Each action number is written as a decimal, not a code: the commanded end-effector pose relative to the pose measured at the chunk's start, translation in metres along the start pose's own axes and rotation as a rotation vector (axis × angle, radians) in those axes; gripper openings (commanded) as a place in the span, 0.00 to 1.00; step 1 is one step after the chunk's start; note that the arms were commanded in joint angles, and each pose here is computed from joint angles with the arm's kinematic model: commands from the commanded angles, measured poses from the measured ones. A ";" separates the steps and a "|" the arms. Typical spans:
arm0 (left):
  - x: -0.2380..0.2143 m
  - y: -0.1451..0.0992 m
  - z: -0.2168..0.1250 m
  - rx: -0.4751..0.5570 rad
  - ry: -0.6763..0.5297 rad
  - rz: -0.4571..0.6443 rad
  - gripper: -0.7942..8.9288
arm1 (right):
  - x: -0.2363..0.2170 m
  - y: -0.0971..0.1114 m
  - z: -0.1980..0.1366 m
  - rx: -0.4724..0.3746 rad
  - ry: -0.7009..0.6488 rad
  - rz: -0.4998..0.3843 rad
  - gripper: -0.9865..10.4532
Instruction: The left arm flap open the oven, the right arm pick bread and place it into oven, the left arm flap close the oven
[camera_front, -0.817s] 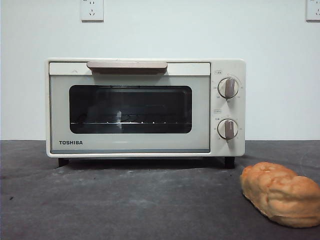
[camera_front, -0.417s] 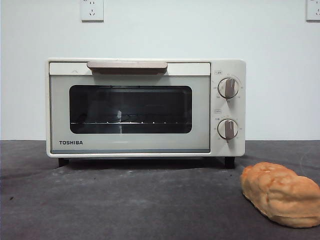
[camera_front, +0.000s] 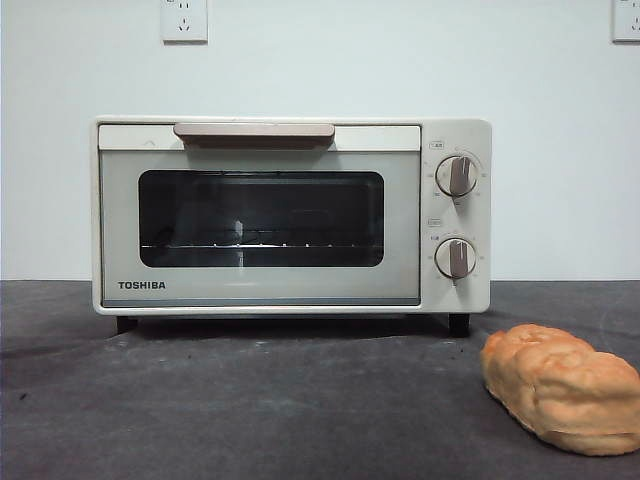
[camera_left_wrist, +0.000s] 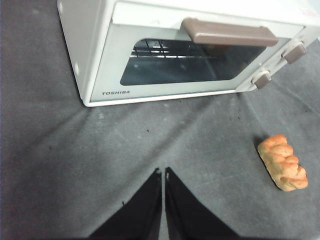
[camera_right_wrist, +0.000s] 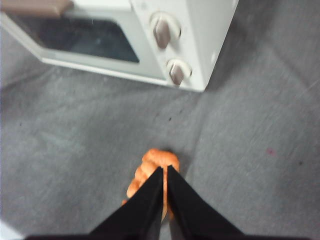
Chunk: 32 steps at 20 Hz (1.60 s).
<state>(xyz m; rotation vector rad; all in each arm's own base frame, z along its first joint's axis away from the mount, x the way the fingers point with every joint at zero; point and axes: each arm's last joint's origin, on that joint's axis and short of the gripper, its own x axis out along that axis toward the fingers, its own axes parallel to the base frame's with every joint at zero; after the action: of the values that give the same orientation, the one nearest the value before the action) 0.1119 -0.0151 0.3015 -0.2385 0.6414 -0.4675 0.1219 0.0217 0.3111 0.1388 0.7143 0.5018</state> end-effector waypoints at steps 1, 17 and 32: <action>-0.003 -0.003 0.005 0.039 -0.020 -0.009 0.10 | -0.002 0.002 0.005 -0.027 -0.012 0.006 0.09; -0.004 -0.003 0.005 0.039 -0.022 -0.010 0.10 | 0.019 0.007 -0.002 0.072 0.096 0.065 0.44; -0.004 -0.003 0.005 0.045 -0.021 -0.009 0.10 | 0.148 0.032 -0.052 0.043 0.283 -0.111 0.44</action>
<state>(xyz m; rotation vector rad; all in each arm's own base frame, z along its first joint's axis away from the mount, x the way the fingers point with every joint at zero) 0.1111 -0.0152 0.3018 -0.2191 0.6329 -0.4750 0.1692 0.1172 0.1940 0.0555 0.9987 0.4112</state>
